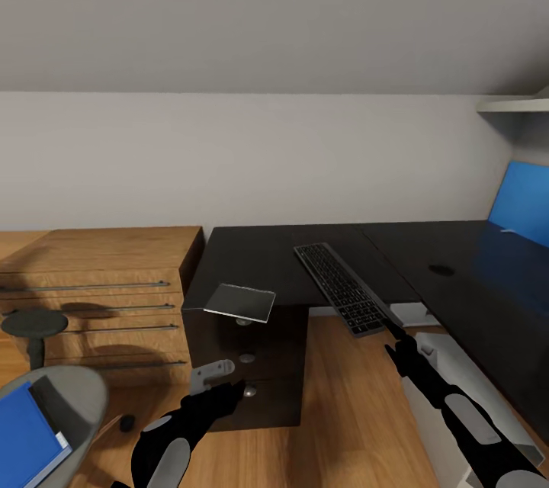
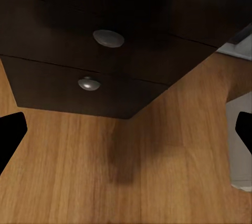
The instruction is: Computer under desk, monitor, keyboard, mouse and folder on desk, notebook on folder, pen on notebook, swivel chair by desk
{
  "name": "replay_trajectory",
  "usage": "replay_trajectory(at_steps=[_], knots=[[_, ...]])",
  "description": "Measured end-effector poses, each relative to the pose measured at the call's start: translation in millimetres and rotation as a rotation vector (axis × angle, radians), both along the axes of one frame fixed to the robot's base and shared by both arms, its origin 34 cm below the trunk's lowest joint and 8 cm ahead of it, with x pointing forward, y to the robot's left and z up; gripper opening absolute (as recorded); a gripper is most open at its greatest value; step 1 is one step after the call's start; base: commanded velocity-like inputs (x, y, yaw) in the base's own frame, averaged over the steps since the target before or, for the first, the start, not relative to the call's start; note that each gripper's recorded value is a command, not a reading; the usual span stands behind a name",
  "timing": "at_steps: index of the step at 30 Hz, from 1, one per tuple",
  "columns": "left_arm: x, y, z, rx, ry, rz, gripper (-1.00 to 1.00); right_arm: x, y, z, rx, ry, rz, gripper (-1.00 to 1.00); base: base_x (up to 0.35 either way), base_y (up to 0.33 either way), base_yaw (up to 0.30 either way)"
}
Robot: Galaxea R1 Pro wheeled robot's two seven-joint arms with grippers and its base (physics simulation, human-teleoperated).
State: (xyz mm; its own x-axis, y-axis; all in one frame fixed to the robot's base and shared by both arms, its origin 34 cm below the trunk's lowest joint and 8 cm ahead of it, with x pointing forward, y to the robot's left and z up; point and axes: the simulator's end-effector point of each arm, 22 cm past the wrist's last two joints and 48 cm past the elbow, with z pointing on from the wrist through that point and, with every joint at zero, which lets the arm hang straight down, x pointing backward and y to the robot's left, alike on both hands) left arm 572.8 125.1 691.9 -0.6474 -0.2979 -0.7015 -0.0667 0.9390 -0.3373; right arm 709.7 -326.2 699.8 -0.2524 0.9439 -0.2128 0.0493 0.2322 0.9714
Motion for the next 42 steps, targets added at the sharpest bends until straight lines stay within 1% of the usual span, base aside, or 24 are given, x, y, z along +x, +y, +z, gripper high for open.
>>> replay_trajectory(at_steps=[24, 25, 42], knots=[[-0.3, -0.3, -0.7, -0.001, 0.002, 0.000, 1.00, -0.1, 0.6, -0.4, -0.003, 0.001, 0.002, 1.00, 0.027, 0.022, 0.000], [-0.3, -0.3, -0.7, -0.002, 0.002, 0.000, 1.00, -0.1, 0.6, -0.4, -0.003, 0.001, 0.002, -1.00, 0.001, 0.001, 0.000], [-0.4, -0.4, -0.8, -0.002, 0.003, -0.001, 1.00, 0.0, 1.2, 0.7, -0.003, -0.003, 0.004, -1.00, 0.000, 0.000, 0.000]])
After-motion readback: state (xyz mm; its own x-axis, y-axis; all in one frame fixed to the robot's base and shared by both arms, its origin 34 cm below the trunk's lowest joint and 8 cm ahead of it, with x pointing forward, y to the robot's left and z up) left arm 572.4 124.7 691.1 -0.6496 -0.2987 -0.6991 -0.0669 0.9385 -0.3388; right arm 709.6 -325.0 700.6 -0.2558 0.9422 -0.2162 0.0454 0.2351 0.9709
